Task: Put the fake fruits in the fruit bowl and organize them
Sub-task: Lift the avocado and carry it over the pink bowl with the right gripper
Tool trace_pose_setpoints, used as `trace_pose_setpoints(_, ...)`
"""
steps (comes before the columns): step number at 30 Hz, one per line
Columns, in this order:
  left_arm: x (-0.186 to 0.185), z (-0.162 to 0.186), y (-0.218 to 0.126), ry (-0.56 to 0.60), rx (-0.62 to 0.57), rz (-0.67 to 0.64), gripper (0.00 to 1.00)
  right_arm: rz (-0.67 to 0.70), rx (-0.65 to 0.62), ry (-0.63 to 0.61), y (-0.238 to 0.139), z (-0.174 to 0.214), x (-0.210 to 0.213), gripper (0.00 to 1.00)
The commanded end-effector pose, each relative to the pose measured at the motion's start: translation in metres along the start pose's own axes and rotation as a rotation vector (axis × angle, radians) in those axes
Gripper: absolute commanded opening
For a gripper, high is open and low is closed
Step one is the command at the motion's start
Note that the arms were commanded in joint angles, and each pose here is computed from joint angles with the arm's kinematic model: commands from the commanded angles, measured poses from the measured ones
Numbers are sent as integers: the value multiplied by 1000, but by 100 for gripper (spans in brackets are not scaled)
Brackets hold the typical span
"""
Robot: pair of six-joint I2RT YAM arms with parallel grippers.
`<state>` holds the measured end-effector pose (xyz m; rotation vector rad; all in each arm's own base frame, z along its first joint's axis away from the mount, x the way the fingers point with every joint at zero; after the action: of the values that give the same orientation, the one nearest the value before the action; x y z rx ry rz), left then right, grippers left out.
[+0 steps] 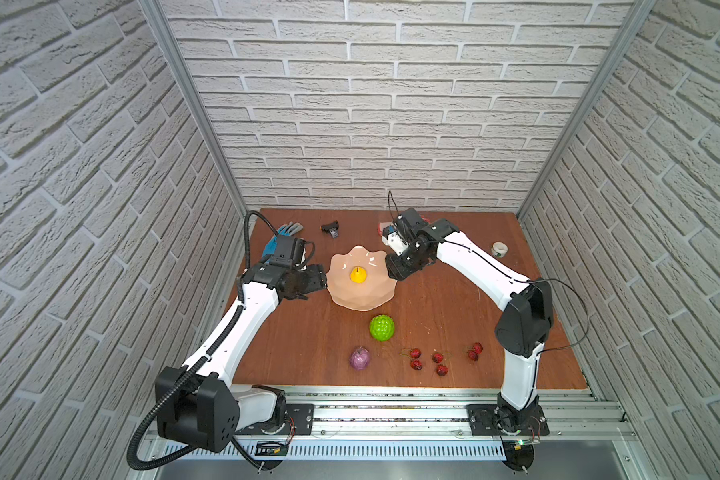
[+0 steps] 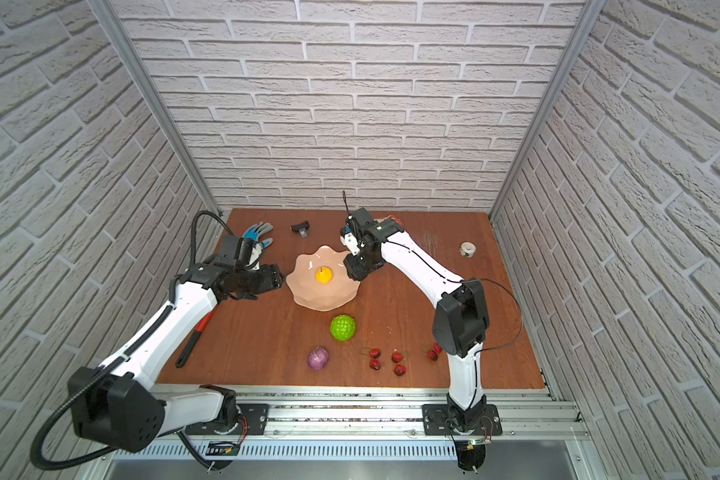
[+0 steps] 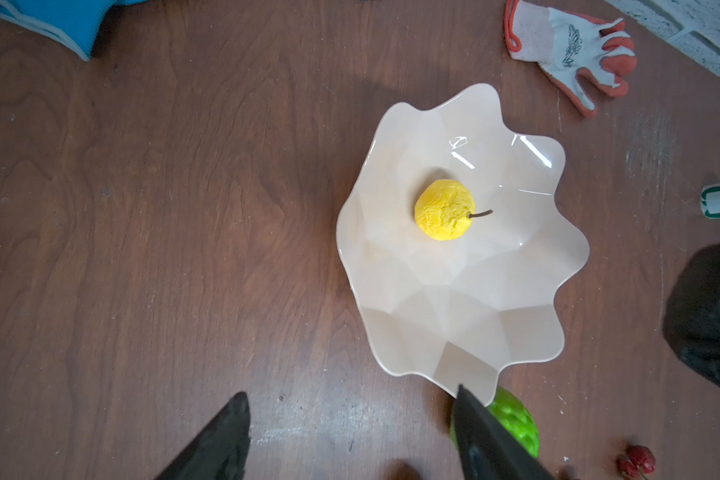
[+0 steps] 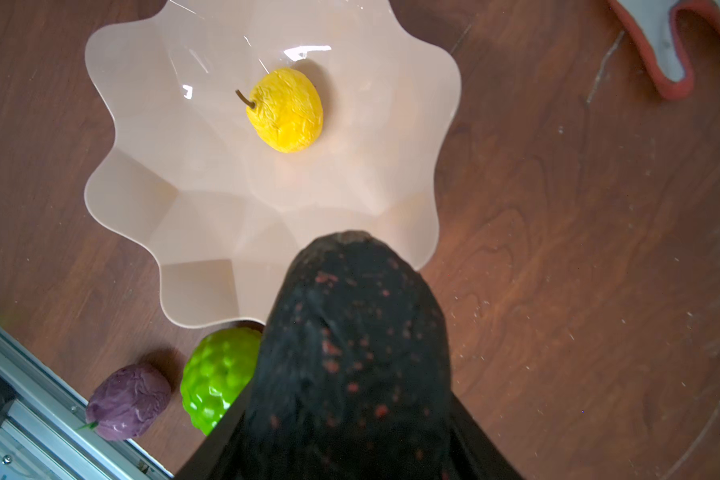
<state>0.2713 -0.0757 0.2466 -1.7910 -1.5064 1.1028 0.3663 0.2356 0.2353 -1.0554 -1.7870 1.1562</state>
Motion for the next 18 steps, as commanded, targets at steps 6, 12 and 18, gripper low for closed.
trace_pose_setpoints(6, 4, 7, -7, -10, -14, -7, 77, -20, 34, -52, 32, -20, 20, 43)
trace_pose_setpoints(12, 7, 11, -6, -15, -10, -15, 77, -11, 46, -39, 51, -25, 20, 43)
trace_pose_setpoints(18, 8, 14, -2, -14, 0, -16, 77, 7, 87, -39, 71, -23, 17, 44)
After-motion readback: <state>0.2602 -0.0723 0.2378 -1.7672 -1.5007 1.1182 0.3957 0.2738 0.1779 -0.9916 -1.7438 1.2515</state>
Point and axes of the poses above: each gripper's point midway between its finger pads, its own y axis out along the fingers, its own x axis along the line the jaws close on, z = x × y, the point moved 8 cm from there along -y, back along the fingers, and after that the axes turned 9 degrees about y, right-handed, at the moved point
